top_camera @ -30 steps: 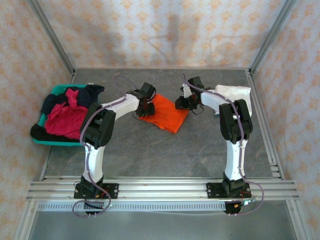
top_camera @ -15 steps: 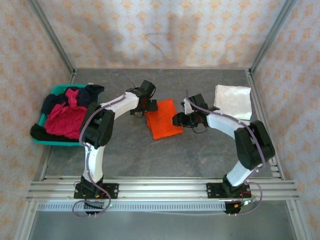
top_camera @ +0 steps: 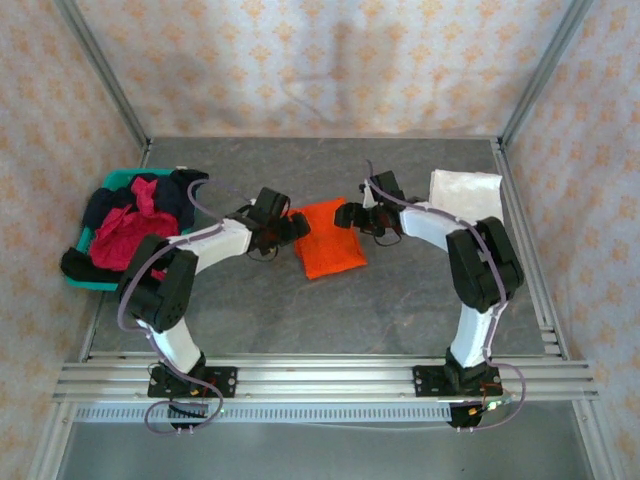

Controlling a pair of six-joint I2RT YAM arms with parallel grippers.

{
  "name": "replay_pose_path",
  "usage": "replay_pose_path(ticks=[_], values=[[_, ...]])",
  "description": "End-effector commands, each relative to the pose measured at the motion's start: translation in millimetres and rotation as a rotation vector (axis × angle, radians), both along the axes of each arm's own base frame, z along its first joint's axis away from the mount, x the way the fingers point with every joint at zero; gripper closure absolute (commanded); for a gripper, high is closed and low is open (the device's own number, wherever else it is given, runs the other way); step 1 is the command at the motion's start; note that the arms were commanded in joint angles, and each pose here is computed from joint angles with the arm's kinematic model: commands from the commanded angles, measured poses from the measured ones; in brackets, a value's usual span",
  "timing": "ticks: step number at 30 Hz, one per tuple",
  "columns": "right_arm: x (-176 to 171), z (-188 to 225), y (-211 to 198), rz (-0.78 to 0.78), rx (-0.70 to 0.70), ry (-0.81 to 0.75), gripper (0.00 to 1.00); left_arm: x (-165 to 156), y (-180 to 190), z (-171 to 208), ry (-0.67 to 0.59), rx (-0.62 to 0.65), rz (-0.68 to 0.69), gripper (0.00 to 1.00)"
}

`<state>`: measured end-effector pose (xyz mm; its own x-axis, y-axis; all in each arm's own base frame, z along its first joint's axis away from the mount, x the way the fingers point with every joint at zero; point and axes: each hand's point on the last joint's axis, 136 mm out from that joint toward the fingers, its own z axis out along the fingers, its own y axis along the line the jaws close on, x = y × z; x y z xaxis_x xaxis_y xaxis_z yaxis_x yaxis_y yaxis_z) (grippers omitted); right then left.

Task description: Fold and stack the t-shirts

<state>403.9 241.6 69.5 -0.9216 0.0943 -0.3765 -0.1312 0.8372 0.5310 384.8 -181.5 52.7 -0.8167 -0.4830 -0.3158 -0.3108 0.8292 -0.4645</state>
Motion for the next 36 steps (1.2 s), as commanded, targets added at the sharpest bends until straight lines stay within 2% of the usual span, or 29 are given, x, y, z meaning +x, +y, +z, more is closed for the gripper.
replay_pose_path(ticks=[1,4,7,15,19,21,26,29,31,32,34,35,36], values=[[-2.2,-7.5,8.2,0.063,-0.030,0.028,0.23,9.0,-13.2,-5.6,-0.021,-0.100,0.029,0.19],[-4.8,-16.0,10.2,0.090,-0.055,0.050,0.25,9.2,-16.0,-14.1,-0.003,-0.105,0.030,0.33],[-9.0,-23.3,10.2,0.107,-0.074,0.069,0.27,9.8,-21.2,-17.5,0.003,-0.112,0.022,0.43],[-21.8,-38.2,13.6,0.148,-0.096,0.121,0.27,11.1,-25.4,-27.6,0.029,-0.094,0.011,0.57],[-28.8,-37.4,24.3,0.191,-0.107,0.124,0.32,11.4,-27.0,-31.1,0.038,-0.091,0.006,0.75],[-32.2,-39.1,27.1,0.212,-0.140,0.126,0.33,11.8,-27.6,-32.3,0.041,-0.092,0.005,0.81],[-37.3,-47.9,33.0,0.241,-0.216,0.142,0.37,12.3,-30.6,-35.8,0.047,-0.100,0.000,0.84],[-38.6,-53.6,36.5,0.241,-0.255,0.151,0.48,13.0,-33.8,-35.4,0.045,-0.107,-0.006,0.85],[-36.0,-57.5,35.6,0.208,-0.261,0.164,0.61,12.4,-34.7,-35.4,0.046,-0.107,-0.007,0.85],[-34.6,-57.9,34.9,0.198,-0.264,0.163,0.69,11.9,-34.5,-35.9,0.047,-0.107,-0.007,0.85],[-31.7,-56.3,32.7,0.186,-0.276,0.149,0.95,11.4,-33.2,-34.4,0.043,-0.102,-0.005,0.85],[-29.4,-53.6,30.9,0.178,-0.286,0.136,1.00,10.6,-31.9,-34.0,0.042,-0.097,-0.004,0.85],[-27.7,-50.5,28.4,0.174,-0.300,0.120,1.00,10.0,-30.2,-32.9,0.039,-0.090,-0.002,0.84]])
